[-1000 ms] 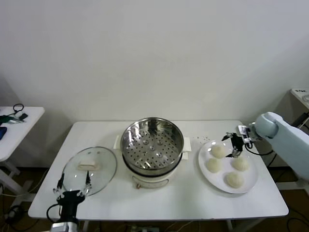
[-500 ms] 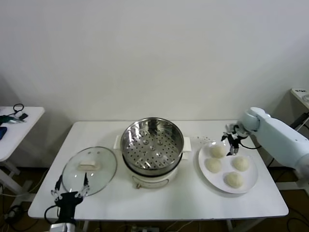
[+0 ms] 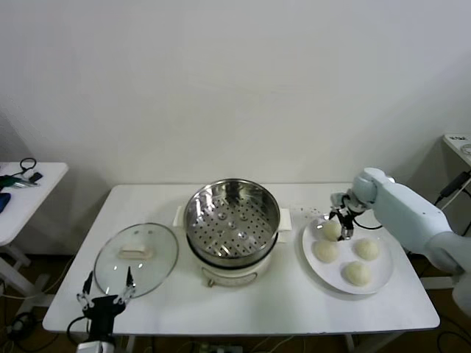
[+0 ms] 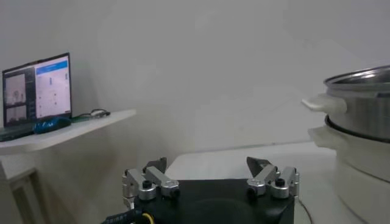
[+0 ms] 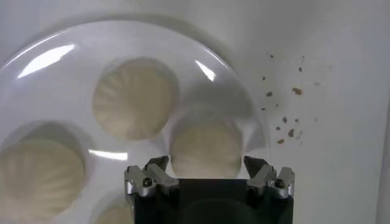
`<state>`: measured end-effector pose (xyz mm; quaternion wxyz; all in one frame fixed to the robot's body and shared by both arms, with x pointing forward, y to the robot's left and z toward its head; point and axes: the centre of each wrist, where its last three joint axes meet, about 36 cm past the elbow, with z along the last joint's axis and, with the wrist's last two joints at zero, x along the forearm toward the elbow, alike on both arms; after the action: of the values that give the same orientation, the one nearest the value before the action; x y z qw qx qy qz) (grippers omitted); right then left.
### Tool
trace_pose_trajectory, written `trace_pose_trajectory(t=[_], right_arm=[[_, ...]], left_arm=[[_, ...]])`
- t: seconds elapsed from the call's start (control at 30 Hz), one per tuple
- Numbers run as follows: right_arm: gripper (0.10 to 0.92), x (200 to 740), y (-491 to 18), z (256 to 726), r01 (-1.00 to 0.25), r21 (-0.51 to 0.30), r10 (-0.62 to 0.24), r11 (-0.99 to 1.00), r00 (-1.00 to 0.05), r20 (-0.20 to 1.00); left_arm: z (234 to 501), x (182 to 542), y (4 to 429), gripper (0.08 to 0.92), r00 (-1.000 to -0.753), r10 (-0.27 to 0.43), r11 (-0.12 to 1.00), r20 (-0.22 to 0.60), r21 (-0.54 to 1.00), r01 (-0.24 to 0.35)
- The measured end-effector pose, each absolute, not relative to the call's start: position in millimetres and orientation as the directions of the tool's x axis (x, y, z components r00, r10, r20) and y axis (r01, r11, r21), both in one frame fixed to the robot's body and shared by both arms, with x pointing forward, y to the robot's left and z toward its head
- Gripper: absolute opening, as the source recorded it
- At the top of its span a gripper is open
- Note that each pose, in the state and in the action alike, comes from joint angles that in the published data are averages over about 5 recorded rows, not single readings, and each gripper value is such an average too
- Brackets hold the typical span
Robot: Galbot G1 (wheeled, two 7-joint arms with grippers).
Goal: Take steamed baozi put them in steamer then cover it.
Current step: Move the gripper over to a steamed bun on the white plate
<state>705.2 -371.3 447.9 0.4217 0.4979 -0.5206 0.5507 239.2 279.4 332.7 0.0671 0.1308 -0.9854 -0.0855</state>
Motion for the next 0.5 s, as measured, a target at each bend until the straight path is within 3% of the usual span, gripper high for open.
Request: trace_pose_trajectory(t=[0.5], right_arm=[[0.710,706.5,-372.7,449.9,-0.983,-0.141,-0.043,-0.115,-0.137,0.990]], left_arm=[[332.2,240.1,279.7,0.823,-0.942,-0.310,0.942,0.126,0.172,-0.287]])
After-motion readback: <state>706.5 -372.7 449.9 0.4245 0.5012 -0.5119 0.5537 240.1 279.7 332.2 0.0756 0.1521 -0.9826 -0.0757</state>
